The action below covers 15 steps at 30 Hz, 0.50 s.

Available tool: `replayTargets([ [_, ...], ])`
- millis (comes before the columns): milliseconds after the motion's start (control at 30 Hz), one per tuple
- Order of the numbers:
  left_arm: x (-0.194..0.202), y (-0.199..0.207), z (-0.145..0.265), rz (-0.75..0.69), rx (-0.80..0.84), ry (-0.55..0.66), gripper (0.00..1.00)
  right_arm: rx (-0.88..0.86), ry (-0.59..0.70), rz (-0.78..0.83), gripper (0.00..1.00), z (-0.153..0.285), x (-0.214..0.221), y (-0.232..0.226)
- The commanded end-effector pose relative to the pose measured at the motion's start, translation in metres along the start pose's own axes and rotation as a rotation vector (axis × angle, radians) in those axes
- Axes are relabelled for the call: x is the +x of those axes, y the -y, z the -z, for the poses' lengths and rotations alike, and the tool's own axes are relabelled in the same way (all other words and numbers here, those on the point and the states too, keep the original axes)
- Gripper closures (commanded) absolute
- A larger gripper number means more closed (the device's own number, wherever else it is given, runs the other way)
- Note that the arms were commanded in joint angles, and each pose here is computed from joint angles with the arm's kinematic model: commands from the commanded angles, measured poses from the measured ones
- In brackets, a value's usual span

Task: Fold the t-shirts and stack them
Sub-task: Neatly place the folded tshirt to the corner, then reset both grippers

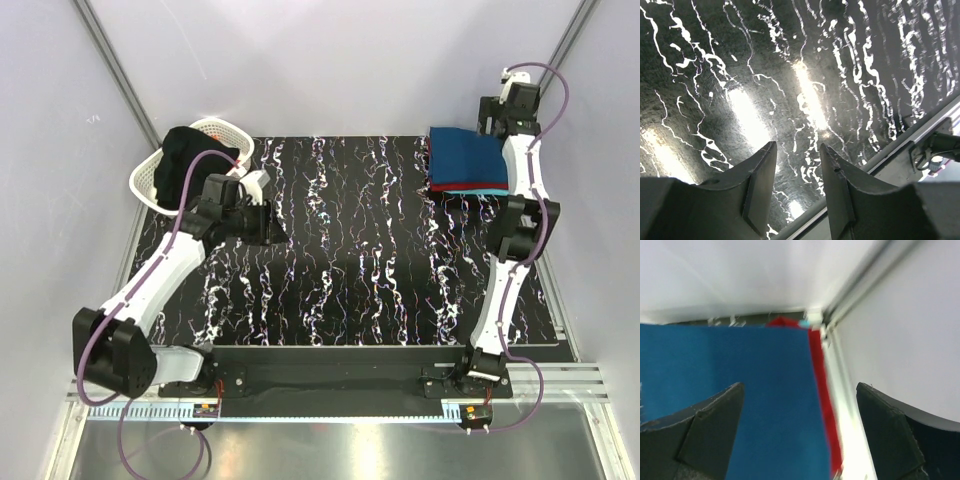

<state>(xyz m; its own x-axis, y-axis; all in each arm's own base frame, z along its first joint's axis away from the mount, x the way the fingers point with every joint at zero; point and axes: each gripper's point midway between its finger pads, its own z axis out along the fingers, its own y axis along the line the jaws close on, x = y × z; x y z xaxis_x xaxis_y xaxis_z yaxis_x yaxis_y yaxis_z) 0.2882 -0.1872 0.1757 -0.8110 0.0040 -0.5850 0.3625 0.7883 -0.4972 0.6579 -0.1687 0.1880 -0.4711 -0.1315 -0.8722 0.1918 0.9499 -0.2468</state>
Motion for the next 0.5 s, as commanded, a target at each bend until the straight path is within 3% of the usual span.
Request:
replayTargets([
  [0, -0.040, 0.031, 0.032, -0.051, 0.070, 0.161, 0.55, 0.046, 0.097, -0.241, 0.00, 0.092, -0.081, -0.002],
  [33, -0.049, 0.037, 0.037, -0.065, 0.086, 0.204, 0.54, 0.018, 0.115, -0.277, 0.00, 0.121, -0.097, -0.003],
  [67, -0.055, 0.039, 0.042, -0.068, 0.081, 0.235, 0.54, -0.041, 0.039, -0.357, 0.00, 0.130, -0.077, -0.023],
  [133, -0.073, 0.048, 0.058, -0.082, 0.081, 0.324, 0.53, -0.139, 0.061, -0.418, 0.00, 0.185, -0.097, -0.037],
  [167, -0.079, 0.053, 0.065, -0.086, 0.091, 0.348, 0.53, -0.219, -0.012, -0.459, 0.00, 0.195, -0.073, -0.060],
  [200, -0.088, 0.063, 0.077, -0.109, 0.109, 0.385, 0.52, -0.224, 0.031, -0.505, 0.00, 0.236, -0.089, -0.054],
  [267, -0.096, 0.073, 0.091, -0.127, 0.126, 0.423, 0.51, -0.324, -0.080, -0.628, 0.00, 0.266, -0.058, -0.081],
  [333, -0.105, 0.083, 0.106, -0.147, 0.143, 0.470, 0.50, -0.471, -0.058, -0.646, 0.00, 0.319, -0.061, -0.097],
  [367, -0.107, 0.084, 0.110, -0.143, 0.140, 0.483, 0.50, -0.528, -0.136, -0.654, 0.00, 0.330, -0.034, -0.116],
  [433, -0.106, 0.087, 0.115, -0.151, 0.146, 0.497, 0.49, -0.568, -0.126, -0.649, 0.00, 0.370, -0.024, -0.120],
  [467, -0.104, 0.085, 0.114, -0.153, 0.140, 0.494, 0.48, -0.611, -0.213, -0.668, 0.00, 0.380, 0.005, -0.134],
])
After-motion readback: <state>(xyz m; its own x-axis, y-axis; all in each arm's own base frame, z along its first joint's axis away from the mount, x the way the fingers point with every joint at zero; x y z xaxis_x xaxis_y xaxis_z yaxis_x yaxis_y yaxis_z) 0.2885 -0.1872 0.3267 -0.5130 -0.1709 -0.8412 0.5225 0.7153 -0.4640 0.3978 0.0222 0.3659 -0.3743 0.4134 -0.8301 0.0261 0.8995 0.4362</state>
